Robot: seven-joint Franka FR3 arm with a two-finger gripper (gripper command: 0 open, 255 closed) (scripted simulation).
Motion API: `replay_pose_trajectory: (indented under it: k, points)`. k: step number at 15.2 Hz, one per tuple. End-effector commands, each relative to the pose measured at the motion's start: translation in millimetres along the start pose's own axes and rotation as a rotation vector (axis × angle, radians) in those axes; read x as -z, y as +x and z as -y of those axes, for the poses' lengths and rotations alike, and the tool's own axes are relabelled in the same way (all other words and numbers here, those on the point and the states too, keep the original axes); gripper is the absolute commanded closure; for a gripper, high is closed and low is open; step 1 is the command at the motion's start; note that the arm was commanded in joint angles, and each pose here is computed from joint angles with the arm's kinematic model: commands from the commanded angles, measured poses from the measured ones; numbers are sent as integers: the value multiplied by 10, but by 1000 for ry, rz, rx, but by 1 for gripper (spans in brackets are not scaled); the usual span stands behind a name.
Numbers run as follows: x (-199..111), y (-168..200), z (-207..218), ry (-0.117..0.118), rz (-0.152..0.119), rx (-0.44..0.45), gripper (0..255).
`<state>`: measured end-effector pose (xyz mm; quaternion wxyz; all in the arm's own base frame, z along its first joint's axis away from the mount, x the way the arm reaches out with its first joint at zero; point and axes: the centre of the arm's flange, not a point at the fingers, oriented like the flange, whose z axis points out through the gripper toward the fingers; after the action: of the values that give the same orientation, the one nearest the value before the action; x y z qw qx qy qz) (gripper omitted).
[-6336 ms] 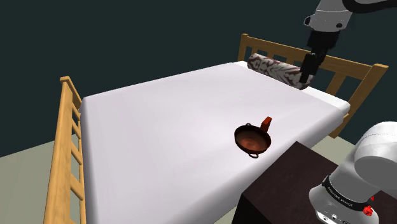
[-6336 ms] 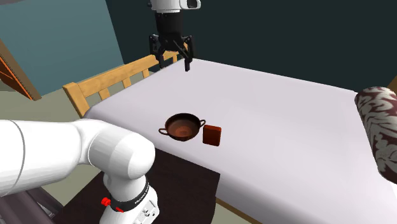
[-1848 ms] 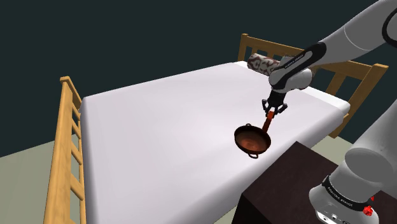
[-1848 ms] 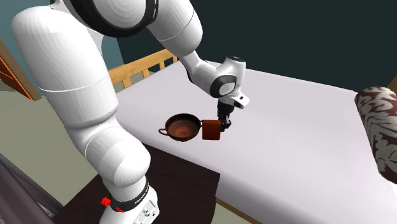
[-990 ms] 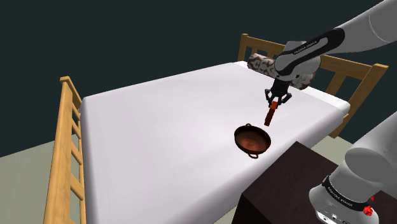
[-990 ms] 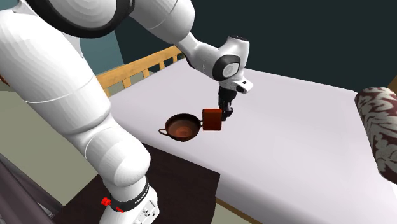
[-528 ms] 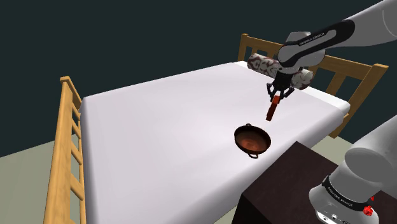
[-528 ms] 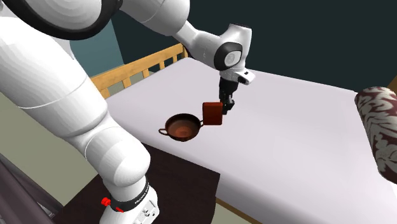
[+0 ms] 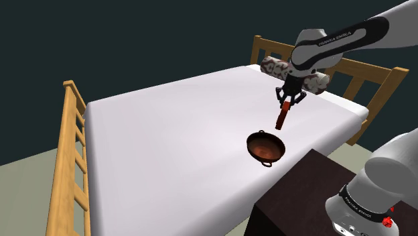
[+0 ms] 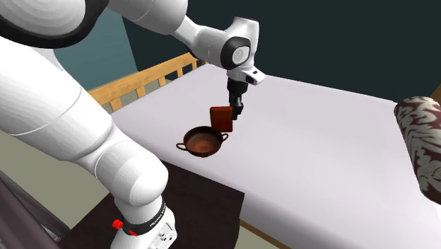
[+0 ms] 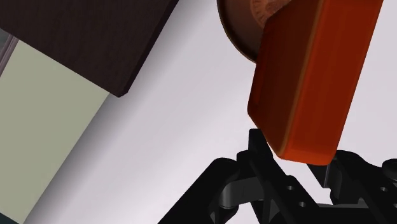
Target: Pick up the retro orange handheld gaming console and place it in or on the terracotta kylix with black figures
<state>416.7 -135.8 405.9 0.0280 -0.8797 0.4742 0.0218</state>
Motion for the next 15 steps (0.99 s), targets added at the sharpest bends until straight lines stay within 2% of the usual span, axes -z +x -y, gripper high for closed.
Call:
replay_pose_trajectory:
  k: [1,6,15]
  points:
    - [15,-263,113,0,0,-2,255]
    - [70,-897,426,0,0,-2,255]
    - [-404,-867,413,0,0,-2,255]
